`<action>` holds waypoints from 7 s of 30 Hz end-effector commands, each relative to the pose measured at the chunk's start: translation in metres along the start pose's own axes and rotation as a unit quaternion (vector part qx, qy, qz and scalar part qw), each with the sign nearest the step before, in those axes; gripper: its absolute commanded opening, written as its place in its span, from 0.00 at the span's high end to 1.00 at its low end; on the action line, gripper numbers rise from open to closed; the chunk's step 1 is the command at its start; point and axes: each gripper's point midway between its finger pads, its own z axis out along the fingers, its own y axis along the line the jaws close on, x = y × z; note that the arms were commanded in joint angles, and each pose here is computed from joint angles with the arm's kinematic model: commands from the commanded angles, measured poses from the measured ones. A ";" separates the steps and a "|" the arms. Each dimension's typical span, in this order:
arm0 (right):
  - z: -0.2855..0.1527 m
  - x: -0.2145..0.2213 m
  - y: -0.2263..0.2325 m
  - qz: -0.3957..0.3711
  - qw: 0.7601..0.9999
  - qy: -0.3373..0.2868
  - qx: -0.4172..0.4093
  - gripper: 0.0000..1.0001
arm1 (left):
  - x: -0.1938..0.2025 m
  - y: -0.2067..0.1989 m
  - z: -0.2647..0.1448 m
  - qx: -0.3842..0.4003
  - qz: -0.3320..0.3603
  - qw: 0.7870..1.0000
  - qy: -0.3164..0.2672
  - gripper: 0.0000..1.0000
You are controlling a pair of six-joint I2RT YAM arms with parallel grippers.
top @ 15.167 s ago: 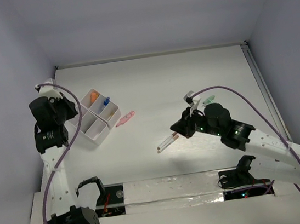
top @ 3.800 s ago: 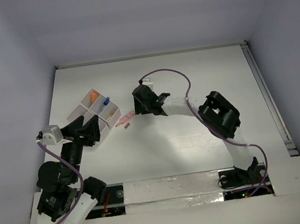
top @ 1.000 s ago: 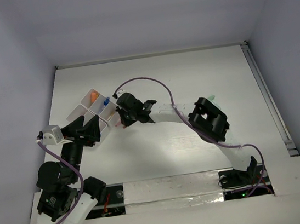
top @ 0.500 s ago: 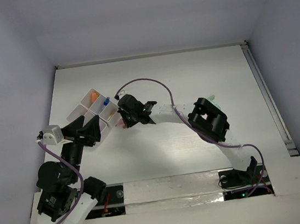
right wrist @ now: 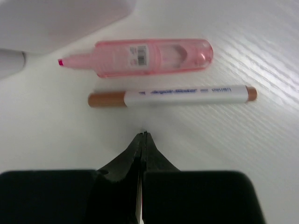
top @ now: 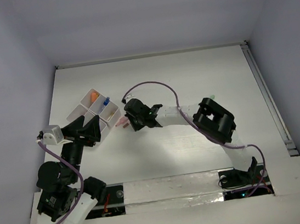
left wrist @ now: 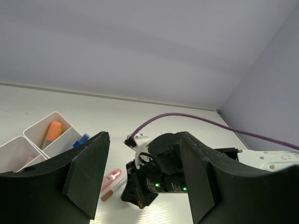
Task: Sort the stationery into containers
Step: Pick up the pen from the center of the board, then place the pen in the storage box.
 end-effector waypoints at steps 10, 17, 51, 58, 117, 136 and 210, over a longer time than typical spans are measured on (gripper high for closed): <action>-0.048 -0.003 -0.020 -0.013 1.000 -0.022 0.018 1.00 | -0.005 -0.002 0.005 0.004 0.002 1.000 -0.013 0.42; -0.028 -0.050 0.010 -0.021 0.998 -0.060 -0.022 1.00 | -0.004 -0.001 0.006 0.001 0.003 1.000 -0.010 0.39; 0.011 -0.048 0.018 -0.020 0.998 -0.039 -0.044 1.00 | 0.001 -0.004 0.009 0.010 0.010 1.000 -0.002 0.15; 0.016 -0.042 0.016 -0.019 0.999 -0.033 -0.039 1.00 | 0.001 -0.004 0.009 0.009 0.012 1.000 -0.001 0.16; -0.014 -0.050 -0.040 -0.072 0.995 0.060 0.037 0.58 | 0.003 -0.009 0.010 0.027 0.017 0.999 0.004 0.14; 0.017 -0.029 -0.056 -0.103 0.986 0.112 0.074 0.66 | 0.003 -0.009 0.011 0.026 0.020 0.999 0.004 0.14; -0.054 -0.281 0.182 0.032 0.805 -0.489 -0.333 1.00 | -0.008 0.000 0.010 0.009 0.025 0.999 -0.024 0.01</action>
